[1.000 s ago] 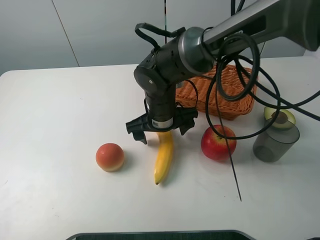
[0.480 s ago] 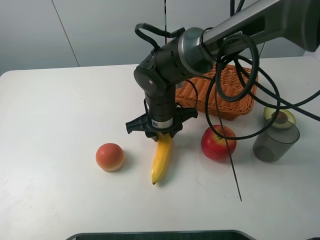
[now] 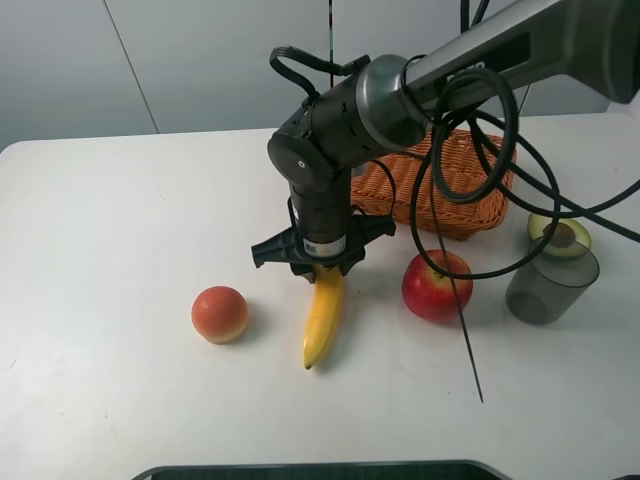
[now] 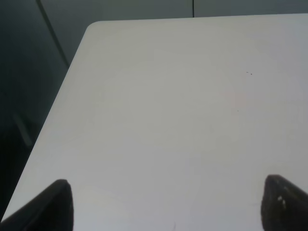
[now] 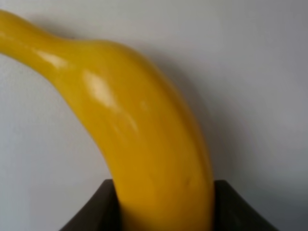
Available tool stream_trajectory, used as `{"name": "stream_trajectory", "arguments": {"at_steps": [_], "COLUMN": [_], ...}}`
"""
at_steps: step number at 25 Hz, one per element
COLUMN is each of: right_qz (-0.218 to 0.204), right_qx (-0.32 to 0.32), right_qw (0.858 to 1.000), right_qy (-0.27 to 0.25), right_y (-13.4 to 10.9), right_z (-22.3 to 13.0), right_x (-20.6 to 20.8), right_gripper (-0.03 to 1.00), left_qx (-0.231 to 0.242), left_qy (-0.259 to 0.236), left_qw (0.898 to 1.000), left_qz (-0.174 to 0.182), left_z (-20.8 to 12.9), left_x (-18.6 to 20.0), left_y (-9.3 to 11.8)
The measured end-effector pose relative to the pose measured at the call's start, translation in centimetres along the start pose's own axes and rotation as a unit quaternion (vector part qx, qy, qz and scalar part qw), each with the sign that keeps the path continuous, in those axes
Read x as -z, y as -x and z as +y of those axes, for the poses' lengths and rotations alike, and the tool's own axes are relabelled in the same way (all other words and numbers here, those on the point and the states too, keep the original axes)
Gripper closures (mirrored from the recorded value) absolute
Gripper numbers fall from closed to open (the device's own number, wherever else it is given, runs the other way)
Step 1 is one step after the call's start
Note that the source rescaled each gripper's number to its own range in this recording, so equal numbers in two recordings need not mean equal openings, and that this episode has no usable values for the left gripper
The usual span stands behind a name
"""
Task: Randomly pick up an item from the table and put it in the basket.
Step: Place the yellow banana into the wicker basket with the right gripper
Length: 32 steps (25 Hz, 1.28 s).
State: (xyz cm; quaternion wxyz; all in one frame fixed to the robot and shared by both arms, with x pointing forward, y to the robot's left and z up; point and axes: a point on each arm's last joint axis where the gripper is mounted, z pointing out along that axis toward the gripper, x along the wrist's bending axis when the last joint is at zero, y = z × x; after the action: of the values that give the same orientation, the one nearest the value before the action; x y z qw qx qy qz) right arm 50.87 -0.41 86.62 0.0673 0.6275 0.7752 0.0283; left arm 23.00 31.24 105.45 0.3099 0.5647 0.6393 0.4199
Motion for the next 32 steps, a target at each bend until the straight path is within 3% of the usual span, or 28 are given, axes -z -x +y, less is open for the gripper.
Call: {"name": "stream_trajectory", "arguments": {"at_steps": [5,11,22,32], "right_qz": [-0.001,-0.018,0.000,-0.012], "right_qx": [0.002,0.048,0.116,0.201], "right_qw": [1.000,0.999,0.993,0.979], "right_qy": [-0.001,-0.019,0.006,0.028], "right_y": [0.0,0.3,1.5,5.8], "right_z": [0.0,-0.2,-0.1,2.9], "right_x": [0.0,0.4,6.5,10.7], "right_gripper": [0.96,0.96,0.96,0.96], "left_qx": [0.000,0.000,0.000,0.000], "left_qy": [0.000,0.000,0.000,0.000], "left_qw": [1.000,1.000,1.000,1.000], "left_qz": [0.000,0.000,0.000,0.000], "left_z": [0.0,0.0,0.0,0.0], "left_x": [0.0,0.0,0.0,0.0], "left_y": [0.0,0.0,0.0,0.0]}}
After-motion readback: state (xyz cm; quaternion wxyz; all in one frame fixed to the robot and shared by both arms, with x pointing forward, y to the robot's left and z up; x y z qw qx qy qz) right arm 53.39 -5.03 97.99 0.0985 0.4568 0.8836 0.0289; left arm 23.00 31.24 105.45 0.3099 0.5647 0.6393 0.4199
